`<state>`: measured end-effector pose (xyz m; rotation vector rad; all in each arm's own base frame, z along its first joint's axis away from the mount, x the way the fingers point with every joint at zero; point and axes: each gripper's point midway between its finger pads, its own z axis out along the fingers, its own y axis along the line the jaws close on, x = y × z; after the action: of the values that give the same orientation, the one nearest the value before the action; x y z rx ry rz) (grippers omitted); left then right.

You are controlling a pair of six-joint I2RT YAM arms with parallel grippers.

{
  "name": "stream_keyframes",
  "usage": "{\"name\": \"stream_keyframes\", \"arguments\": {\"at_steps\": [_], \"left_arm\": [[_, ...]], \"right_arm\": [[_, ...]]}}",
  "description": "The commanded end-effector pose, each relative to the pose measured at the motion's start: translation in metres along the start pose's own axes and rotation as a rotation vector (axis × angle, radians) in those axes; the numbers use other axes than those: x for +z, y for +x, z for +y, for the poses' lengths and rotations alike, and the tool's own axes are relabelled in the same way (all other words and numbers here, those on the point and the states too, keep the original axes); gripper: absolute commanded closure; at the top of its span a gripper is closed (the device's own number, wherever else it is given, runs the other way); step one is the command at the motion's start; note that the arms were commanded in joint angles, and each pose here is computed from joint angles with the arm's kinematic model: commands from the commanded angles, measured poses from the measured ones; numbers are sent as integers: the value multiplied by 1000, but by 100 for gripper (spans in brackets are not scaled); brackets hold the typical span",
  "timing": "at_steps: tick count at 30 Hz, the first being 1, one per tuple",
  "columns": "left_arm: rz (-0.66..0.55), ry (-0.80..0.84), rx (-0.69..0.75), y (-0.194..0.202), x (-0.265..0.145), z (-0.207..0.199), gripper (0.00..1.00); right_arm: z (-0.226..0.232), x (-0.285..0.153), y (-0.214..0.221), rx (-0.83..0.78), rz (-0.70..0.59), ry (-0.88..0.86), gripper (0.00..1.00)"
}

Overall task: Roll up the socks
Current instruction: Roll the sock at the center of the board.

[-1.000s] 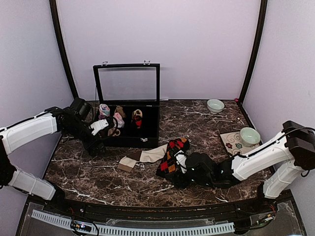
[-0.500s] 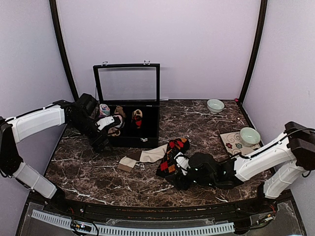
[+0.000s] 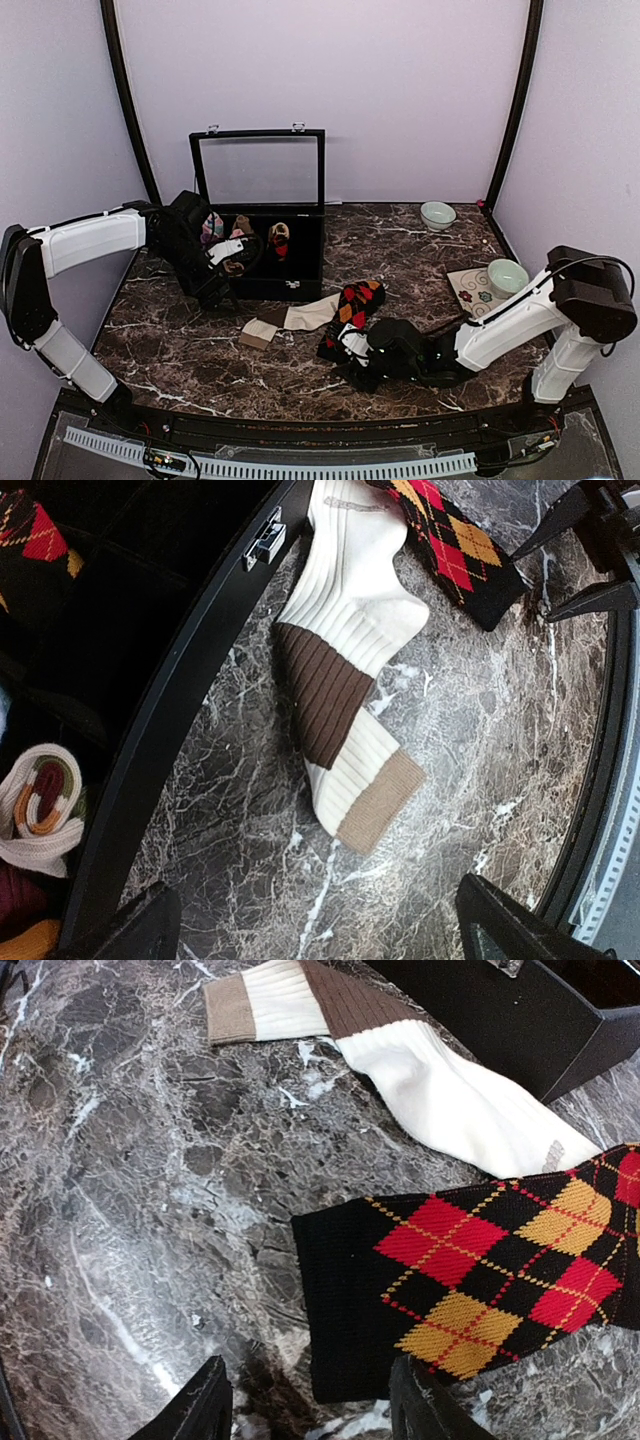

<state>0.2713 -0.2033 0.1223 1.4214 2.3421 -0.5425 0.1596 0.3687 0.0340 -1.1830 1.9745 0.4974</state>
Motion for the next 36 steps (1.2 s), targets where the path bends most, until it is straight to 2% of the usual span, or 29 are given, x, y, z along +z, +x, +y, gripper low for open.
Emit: {"name": "stream_keyframes", "arguments": {"at_steps": [1, 8, 15, 18, 22, 23, 32, 36], "left_arm": [[0, 32, 33, 2, -10, -14, 1], [13, 27, 38, 8, -9, -16, 1], [9, 22, 44, 8, -13, -17, 1], [12, 34, 49, 8, -13, -20, 1], [7, 71, 66, 8, -9, -29, 1], [3, 85, 73, 7, -7, -33, 1], [30, 195, 196, 2, 25, -69, 1], [6, 226, 226, 2, 34, -77, 1]], "right_arm": [[-6, 7, -13, -71, -27, 50, 47], [-10, 16, -3, -75, 7, 54, 51], [-14, 24, 12, -45, 55, 56, 63], [-13, 26, 20, -32, 85, 50, 72], [-7, 25, 26, -3, 114, 15, 98], [-5, 24, 23, 8, 110, 4, 100], [24, 9, 28, 222, 138, -164, 100], [28, 6, 32, 309, 130, -196, 100]]}}
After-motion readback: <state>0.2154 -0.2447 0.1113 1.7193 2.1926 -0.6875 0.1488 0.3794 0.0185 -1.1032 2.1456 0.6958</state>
